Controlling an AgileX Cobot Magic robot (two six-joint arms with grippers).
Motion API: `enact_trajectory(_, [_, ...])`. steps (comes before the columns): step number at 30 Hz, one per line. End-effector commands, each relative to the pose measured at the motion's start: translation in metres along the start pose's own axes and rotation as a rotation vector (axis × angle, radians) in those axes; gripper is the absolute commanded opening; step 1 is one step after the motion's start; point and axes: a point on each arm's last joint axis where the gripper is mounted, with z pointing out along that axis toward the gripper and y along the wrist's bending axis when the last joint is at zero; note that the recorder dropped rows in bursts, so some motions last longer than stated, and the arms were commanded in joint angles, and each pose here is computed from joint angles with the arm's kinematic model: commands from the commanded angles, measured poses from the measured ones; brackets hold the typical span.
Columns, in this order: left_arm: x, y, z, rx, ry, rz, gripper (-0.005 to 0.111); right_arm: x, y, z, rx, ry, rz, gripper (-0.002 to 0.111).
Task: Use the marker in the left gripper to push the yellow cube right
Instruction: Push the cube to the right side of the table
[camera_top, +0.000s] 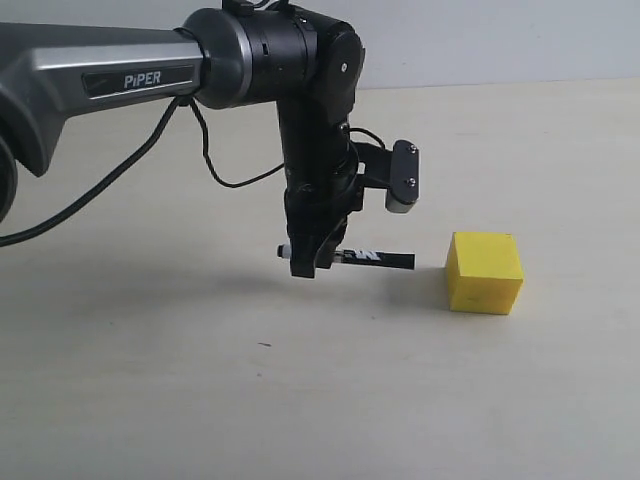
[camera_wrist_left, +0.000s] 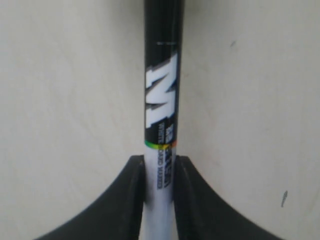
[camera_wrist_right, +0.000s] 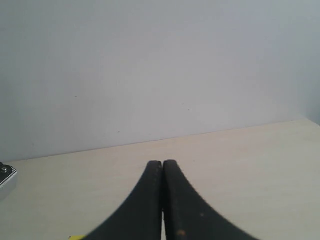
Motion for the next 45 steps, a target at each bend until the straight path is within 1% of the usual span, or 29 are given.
enact_trajectory(1, [-0.003, 0.001, -0.001, -0.014, -0.019, -0.004, 0.0, 0.0, 0.0, 0.0, 0.003, -0.012, 0.004, 0.0])
enact_trajectory(2, [-0.004, 0.002, -0.001, -0.028, -0.027, -0.01, 0.0, 0.0, 0.0, 0.0, 0.003, -0.012, 0.004, 0.0])
enact_trajectory(6, [-0.008, 0.009, -0.001, -0.096, -0.077, -0.117, 0.0, 0.0, 0.0, 0.0, 0.003, -0.012, 0.004, 0.0])
enact_trajectory(9, [-0.011, 0.01, 0.001, -0.106, -0.099, -0.126, 0.0, 0.0, 0.0, 0.0, 0.003, -0.012, 0.004, 0.0])
enact_trajectory(17, [-0.023, 0.002, 0.012, -0.098, -0.075, -0.037, 0.0, 0.0, 0.0, 0.0, 0.003, -0.012, 0.004, 0.0])
enact_trajectory(24, [-0.026, 0.001, 0.016, -0.095, -0.067, -0.028, 0.0, 0.0, 0.0, 0.0, 0.003, -0.012, 0.004, 0.0])
enact_trajectory(27, [-0.039, -0.005, 0.017, -0.118, -0.088, 0.001, 0.0, 0.0, 0.0, 0.0, 0.003, -0.012, 0.004, 0.0])
enact_trajectory(29, [-0.05, -0.009, 0.017, -0.148, -0.109, 0.044, 0.0, 0.0, 0.0, 0.0, 0.003, -0.012, 0.004, 0.0])
enact_trajectory(32, [-0.053, -0.008, 0.013, -0.161, -0.119, 0.038, 0.0, 0.0, 0.0, 0.0, 0.003, -0.012, 0.004, 0.0])
enact_trajectory(34, [-0.046, -0.005, 0.011, -0.133, -0.101, -0.002, 0.0, 0.0, 0.0, 0.0, 0.003, -0.012, 0.004, 0.0])
enact_trajectory(37, [-0.031, -0.005, 0.008, -0.053, -0.043, -0.048, 0.0, 0.0, 0.0, 0.0, 0.003, -0.012, 0.004, 0.0])
enact_trajectory(40, [-0.023, -0.008, 0.008, 0.005, 0.011, -0.054, 0.0, 0.0, 0.0, 0.0, 0.003, -0.012, 0.004, 0.0])
enact_trajectory(42, [-0.022, -0.008, 0.008, 0.006, 0.017, -0.053, 0.0, 0.0, 0.0, 0.0, 0.003, -0.012, 0.004, 0.0])
enact_trajectory(45, [-0.03, -0.012, 0.008, 0.0, 0.009, -0.034, 0.0, 0.0, 0.0, 0.0, 0.003, -0.012, 0.004, 0.0])
